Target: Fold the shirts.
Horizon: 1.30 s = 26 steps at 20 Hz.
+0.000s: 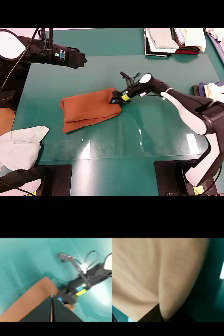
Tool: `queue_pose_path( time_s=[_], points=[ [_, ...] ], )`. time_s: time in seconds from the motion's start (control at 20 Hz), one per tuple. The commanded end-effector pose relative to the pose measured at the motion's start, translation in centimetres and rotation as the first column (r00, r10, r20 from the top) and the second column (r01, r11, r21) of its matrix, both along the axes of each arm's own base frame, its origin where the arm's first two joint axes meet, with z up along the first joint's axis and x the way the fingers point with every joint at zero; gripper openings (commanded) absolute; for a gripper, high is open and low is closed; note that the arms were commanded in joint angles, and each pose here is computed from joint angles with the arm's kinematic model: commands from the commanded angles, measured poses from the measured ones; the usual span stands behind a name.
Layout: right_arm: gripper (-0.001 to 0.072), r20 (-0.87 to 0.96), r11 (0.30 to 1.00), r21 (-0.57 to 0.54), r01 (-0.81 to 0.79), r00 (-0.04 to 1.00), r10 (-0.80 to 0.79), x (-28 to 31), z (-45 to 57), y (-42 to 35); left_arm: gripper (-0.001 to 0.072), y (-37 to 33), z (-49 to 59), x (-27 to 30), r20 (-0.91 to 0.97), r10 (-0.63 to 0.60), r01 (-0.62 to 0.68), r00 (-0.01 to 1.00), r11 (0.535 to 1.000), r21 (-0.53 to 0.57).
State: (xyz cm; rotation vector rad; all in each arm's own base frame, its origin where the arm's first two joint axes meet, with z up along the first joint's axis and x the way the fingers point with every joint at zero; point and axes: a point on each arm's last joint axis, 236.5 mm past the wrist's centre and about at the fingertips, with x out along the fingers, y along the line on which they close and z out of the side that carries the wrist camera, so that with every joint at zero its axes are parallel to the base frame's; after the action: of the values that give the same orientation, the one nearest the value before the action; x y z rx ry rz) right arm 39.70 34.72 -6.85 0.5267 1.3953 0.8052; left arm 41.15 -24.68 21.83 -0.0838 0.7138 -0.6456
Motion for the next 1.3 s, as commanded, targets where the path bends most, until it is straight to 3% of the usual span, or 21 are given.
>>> queue_pose_path(
  time_s=[0.0, 0.15, 0.35, 0.5, 0.75, 1.0, 1.25],
  points=[
    [0.0017, 0.12, 0.999, 0.043, 0.002, 0.993, -0.007, 2.8, 2.8, 3.0, 0.0024, -0.4, 0.2, -0.2, -0.012, -0.002, 0.001, 1.0, 1.0, -0.024],
    [0.0016, 0.27, 0.998, 0.007, 0.062, 0.961, -0.061, 7.2, 8.0, -2.4, 0.0024, -1.5, 0.3, -0.8, -0.015, -0.028, 0.027, 1.0, 0.999, -0.037],
    [0.0016, 0.423, 0.936, -0.169, 0.309, 0.881, -0.214, 11.3, 14.6, -20.5, 0.0025, -5.2, 0.7, -3.0, 0.014, -0.117, 0.117, 0.993, 0.992, -0.039],
    [0.0017, 0.5, 0.812, -0.246, 0.53, 0.787, -0.362, 10.6, 18.7, -35.3, 0.0025, -6.6, 1.2, -3.7, 0.033, -0.14, 0.142, 0.99, 0.989, -0.052],
    [0.0017, 0.551, 0.543, -0.223, 0.81, 0.564, -0.615, 5.4, 22.2, -53.8, 0.0026, -6.7, 2.0, -3.1, 0.063, -0.118, 0.123, 0.991, 0.989, -0.082],
    [0.0016, 0.563, 0.391, -0.201, 0.898, 0.433, -0.704, 1.9, 22.7, -61.3, 0.0026, -6.8, 2.0, -3.1, 0.043, -0.106, 0.11, 0.993, 0.989, -0.101],
    [0.0017, 0.672, 0.372, -0.15, 0.916, 0.37, -0.641, 2.8, 28.4, -62.0, 0.0026, -6.8, 2.0, -3.1, 0.042, -0.106, 0.11, 0.993, 0.989, -0.101]
  ],
)
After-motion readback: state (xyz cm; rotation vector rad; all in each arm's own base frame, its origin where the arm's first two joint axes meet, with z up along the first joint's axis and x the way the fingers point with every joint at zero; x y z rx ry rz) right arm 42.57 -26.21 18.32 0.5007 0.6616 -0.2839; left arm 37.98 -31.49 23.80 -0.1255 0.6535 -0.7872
